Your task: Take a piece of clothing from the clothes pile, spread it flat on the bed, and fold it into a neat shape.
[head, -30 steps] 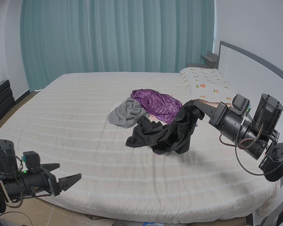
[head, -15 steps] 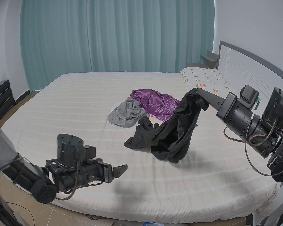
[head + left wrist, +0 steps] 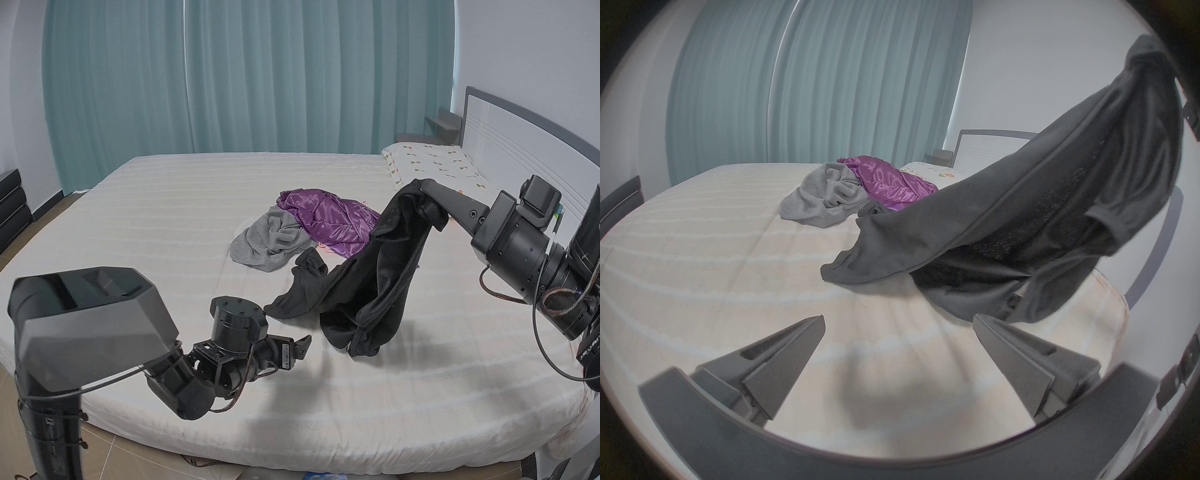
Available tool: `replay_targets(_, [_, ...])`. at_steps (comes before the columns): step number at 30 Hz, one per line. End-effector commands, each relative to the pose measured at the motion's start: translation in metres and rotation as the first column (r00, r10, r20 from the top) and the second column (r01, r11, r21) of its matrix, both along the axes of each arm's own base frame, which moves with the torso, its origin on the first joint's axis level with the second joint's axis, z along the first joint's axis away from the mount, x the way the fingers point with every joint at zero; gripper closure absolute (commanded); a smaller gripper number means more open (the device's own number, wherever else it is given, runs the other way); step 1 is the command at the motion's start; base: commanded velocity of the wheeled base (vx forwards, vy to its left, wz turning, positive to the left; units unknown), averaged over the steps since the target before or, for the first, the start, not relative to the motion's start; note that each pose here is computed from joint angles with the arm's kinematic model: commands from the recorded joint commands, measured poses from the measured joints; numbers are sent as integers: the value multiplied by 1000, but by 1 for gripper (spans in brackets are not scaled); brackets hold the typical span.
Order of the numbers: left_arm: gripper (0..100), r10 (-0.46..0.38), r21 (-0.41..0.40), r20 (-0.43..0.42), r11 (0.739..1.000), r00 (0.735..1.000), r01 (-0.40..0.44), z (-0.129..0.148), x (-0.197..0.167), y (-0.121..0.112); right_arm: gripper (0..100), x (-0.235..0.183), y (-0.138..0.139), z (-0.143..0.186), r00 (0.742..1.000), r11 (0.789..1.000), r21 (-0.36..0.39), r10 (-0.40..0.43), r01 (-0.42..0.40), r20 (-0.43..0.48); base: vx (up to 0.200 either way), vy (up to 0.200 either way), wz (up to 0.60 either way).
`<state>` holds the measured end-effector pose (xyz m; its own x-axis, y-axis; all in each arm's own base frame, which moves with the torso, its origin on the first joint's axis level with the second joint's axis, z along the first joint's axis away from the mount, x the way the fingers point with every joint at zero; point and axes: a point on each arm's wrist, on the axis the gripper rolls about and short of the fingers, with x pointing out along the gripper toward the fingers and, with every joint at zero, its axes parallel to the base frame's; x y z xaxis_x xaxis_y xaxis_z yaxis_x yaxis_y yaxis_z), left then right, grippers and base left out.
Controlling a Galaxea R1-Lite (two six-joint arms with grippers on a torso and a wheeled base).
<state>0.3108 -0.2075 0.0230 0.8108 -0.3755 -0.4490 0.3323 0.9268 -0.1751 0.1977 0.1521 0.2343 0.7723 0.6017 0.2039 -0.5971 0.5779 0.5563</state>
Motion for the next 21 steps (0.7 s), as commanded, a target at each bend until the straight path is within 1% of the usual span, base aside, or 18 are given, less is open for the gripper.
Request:
replay_targets(1, [0, 17, 25, -14, 1000, 1000, -16, -39, 21, -9, 100, -5, -2, 3, 1000, 1000, 8, 6, -6, 10, 0, 0, 0])
replay_targets(3, [0, 12, 17, 6, 1000, 1000, -12, -40, 24, -8, 100, -6, -3, 6, 1000, 1000, 11, 7, -7, 15, 0, 0, 0])
replay_targets(6, [0, 51, 0, 40, 999, 998, -51, -41, 40, -5, 100, -7, -4, 6, 1000, 1000, 13, 7, -7, 17, 0, 0, 0])
replay_targets(10, [0, 86, -9, 50, 996, 995, -86, -41, 56, 5, 100, -9, -5, 8, 1000, 1000, 17, 8, -9, 22, 0, 0, 0])
replay_targets(15, [0, 90, -29, 78, 996, 993, -88, -52, 74, -5, 100, -9, -5, 8, 1000, 1000, 17, 8, -9, 22, 0, 0, 0])
replay_targets(18, [0, 83, -26, 76, 996, 994, -81, -61, 77, -10, 100, -9, -5, 8, 1000, 1000, 16, 8, -9, 21, 0, 0, 0])
replay_targets(21, [0, 77, -27, 77, 997, 994, -75, -63, 77, -12, 100, -8, -5, 7, 1000, 1000, 14, 7, -7, 19, 0, 0, 0])
